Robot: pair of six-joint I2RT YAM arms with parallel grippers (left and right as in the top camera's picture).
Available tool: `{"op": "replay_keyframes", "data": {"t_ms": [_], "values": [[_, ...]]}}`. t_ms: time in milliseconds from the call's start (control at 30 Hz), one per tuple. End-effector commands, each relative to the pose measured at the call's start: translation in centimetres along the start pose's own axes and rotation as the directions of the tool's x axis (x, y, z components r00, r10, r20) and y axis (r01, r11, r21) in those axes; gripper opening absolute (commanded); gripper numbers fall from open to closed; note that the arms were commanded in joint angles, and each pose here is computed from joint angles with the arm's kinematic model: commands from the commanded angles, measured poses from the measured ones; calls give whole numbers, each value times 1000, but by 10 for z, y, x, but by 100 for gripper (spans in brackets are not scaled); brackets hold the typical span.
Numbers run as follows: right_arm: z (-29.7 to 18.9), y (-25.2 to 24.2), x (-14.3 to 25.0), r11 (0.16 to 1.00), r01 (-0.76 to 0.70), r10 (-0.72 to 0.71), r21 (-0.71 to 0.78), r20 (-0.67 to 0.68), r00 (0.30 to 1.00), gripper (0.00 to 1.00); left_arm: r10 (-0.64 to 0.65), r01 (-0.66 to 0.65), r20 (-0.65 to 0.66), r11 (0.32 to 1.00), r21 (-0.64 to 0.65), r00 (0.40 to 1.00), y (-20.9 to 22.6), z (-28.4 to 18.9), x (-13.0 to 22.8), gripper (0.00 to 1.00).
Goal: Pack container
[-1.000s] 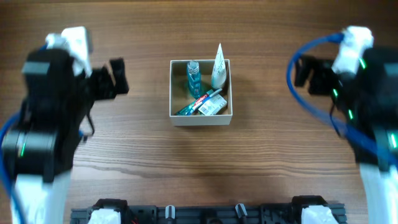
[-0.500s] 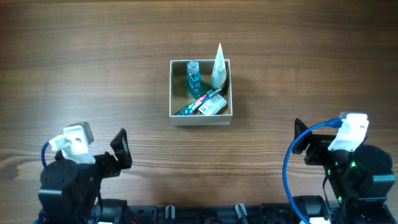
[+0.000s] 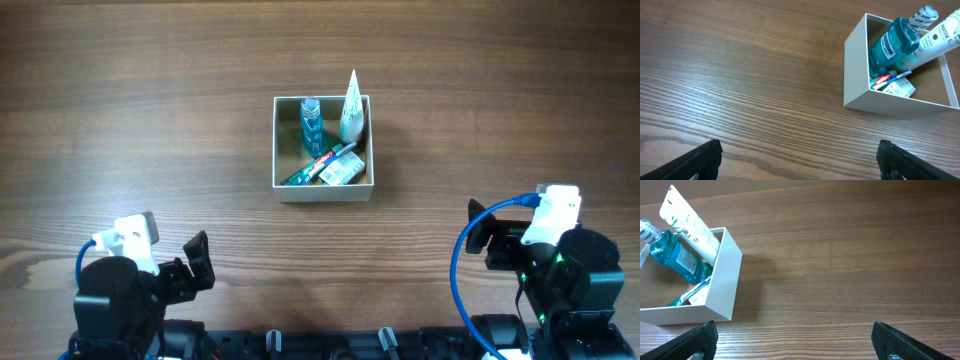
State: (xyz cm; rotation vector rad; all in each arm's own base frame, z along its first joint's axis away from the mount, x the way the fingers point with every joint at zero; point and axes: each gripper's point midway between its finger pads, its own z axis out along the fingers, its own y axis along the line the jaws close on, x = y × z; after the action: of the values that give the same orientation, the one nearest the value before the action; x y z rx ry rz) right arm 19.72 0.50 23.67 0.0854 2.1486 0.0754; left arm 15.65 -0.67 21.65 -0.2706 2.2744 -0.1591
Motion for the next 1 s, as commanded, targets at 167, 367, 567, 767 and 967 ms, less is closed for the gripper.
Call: {"op": "replay_keyframes", "data": {"t_ms": [167,367,567,767,967], "values": [[-6,4,2,1000,-1,1,-25,19,1000,100,-18,18,1,1000,-8,1000,2,0,2,100],[-12,10,18,997,9,1,-79,118,993,100,-18,18,1,1000,-8,1000,2,0,2,100],[2,25,31,981,53,4,-188,290,957,100,-18,18,1,1000,-8,1000,2,0,2,100],[19,33,8,970,100,7,-222,436,900,100,-18,18,1,1000,-8,1000,2,0,2,100],[35,35,-10,965,169,-4,-201,632,775,100,-18,18,1,1000,-8,1000,2,0,2,100]]}}
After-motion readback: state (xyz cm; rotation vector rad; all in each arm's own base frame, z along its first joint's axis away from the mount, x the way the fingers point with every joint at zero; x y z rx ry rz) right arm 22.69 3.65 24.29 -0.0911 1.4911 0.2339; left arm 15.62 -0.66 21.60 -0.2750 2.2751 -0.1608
